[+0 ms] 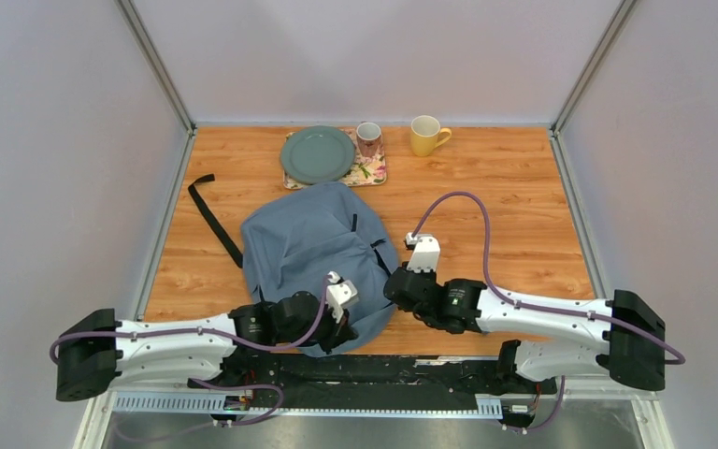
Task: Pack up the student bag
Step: Zip the student bag at the center of the board.
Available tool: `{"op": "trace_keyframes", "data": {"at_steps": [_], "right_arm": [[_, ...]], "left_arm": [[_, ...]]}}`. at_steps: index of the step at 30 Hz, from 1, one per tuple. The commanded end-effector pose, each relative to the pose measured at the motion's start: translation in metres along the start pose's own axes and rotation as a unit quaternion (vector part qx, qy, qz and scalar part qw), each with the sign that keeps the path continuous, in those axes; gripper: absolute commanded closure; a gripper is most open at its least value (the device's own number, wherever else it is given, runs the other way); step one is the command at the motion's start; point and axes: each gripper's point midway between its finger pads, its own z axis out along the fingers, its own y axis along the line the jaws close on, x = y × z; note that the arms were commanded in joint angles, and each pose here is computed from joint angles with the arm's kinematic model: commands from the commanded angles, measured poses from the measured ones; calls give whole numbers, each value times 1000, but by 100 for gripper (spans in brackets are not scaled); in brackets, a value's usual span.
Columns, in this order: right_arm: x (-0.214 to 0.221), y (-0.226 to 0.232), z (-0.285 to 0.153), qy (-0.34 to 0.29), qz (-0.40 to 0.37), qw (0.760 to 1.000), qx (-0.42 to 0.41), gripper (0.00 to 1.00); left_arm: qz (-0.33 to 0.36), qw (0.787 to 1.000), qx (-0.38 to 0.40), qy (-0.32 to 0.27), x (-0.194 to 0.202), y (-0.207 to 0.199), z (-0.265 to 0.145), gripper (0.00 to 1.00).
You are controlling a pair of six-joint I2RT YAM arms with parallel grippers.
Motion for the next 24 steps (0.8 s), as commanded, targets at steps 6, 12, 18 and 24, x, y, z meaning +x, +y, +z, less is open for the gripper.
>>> {"op": "trace_keyframes", "data": {"at_steps": [6,12,18,24], "right_arm": [[-43,-21,-2,-78,46,995,42,100],[-41,17,-11,-55,38,997,-46,100],[-31,46,-23,-40,7,995,-96,100],[-26,54,-26,-34,1,994,-106,100]], "left_arm": [[-8,996,-41,84,63,24,-30,100],[-15,997,-68,39,27,24,-36,66],[2,997,-34,-65,-54,-3,-34,31],[40,997,2,-72,-86,-24,-16,29]]}}
